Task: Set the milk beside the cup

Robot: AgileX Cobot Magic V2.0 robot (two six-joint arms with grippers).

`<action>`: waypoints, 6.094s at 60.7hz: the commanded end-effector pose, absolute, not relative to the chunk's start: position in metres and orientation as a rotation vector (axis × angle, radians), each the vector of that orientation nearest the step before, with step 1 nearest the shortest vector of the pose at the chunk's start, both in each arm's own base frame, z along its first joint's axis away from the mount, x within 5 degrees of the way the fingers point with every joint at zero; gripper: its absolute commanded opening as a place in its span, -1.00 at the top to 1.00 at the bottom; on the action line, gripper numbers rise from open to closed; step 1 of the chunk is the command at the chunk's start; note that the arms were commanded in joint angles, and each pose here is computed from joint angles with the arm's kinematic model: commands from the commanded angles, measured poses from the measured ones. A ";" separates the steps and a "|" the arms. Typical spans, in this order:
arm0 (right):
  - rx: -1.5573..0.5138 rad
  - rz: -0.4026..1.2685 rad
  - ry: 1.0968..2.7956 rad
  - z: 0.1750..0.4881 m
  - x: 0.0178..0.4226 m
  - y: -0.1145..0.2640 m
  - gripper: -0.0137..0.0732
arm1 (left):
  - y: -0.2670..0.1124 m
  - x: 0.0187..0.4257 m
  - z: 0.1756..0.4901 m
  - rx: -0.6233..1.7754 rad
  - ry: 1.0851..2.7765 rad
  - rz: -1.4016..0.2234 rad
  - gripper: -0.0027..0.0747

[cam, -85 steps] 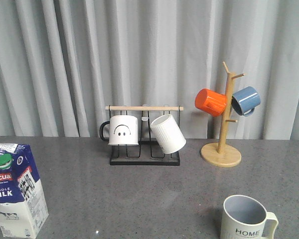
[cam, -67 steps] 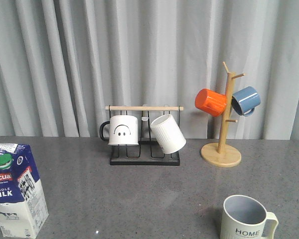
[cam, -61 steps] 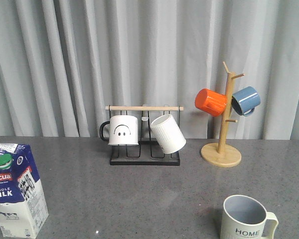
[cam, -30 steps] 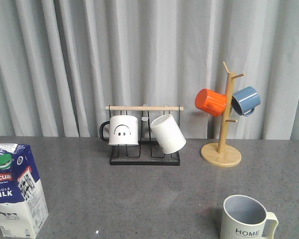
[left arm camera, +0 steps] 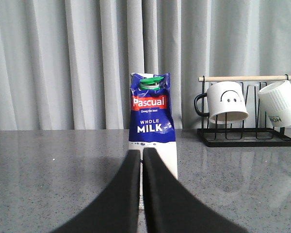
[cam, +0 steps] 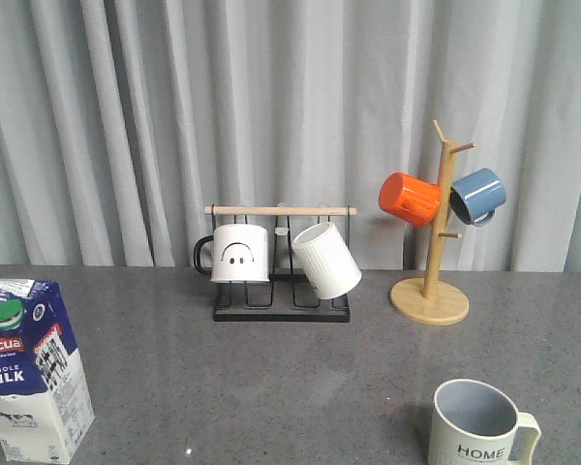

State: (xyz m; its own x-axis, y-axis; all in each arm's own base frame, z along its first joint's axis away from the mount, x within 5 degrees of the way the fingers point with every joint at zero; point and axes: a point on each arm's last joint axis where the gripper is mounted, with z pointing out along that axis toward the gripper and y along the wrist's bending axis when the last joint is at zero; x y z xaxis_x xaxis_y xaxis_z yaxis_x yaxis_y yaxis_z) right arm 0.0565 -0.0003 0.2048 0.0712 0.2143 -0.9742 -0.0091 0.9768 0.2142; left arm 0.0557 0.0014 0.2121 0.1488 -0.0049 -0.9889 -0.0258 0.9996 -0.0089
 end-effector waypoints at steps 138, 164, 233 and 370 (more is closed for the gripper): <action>0.004 0.086 2.071 0.313 0.182 0.005 -0.44 | 0.006 0.104 0.332 -0.154 1.569 -0.063 -0.06; 0.013 0.074 2.208 0.275 0.224 0.003 -0.44 | 0.006 0.105 0.332 -0.153 1.574 -0.061 -0.05; 0.049 0.005 2.197 0.216 0.286 -0.003 -0.42 | 0.006 0.105 0.332 -0.153 1.574 -0.061 -0.05; -0.445 0.257 2.245 0.237 0.286 0.124 0.09 | 0.007 0.104 0.326 -0.173 1.634 -0.046 -0.05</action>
